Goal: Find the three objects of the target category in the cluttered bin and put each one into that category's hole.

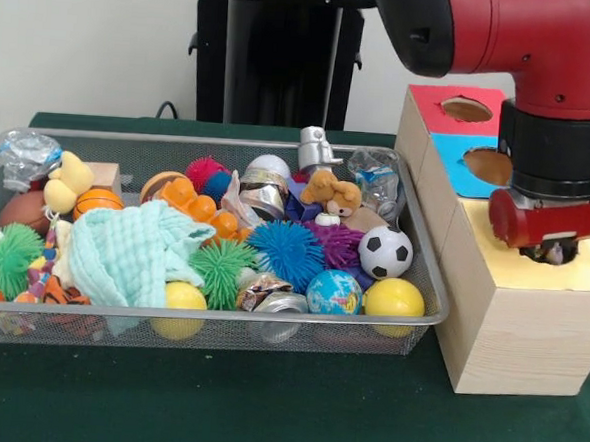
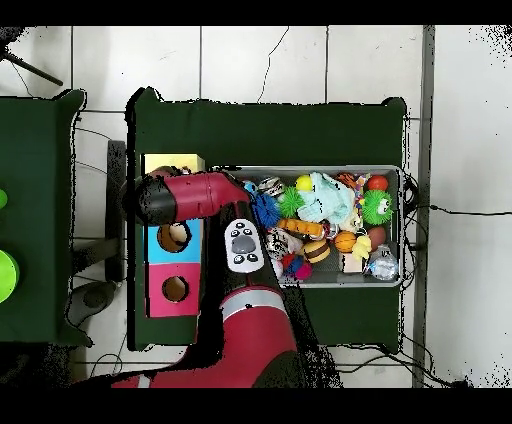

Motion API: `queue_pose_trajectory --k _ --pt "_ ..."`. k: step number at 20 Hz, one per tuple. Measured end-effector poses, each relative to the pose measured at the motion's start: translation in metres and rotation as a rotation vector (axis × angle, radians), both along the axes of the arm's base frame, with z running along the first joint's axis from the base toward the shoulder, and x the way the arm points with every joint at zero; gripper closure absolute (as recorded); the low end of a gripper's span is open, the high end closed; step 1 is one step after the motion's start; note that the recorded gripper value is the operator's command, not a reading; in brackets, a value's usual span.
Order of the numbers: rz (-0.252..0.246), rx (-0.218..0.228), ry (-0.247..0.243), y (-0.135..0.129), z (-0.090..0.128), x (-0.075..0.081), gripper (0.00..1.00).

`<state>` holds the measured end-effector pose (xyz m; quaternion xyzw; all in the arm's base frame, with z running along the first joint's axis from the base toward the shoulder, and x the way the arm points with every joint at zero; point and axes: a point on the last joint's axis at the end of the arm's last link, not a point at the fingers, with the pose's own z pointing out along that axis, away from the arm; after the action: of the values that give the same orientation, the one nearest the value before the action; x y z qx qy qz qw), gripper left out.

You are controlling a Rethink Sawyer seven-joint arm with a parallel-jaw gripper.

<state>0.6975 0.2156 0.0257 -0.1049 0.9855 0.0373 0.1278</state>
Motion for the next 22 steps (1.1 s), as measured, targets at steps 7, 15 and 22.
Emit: queue_pose_trajectory --k 7,15,22 --pt "0.001 -0.011 0.020 -0.003 0.013 0.000 0.00" --pt "0.006 -0.025 0.070 -0.006 0.031 -0.004 0.00" --pt "0.008 -0.032 0.100 -0.007 0.041 -0.006 0.00"
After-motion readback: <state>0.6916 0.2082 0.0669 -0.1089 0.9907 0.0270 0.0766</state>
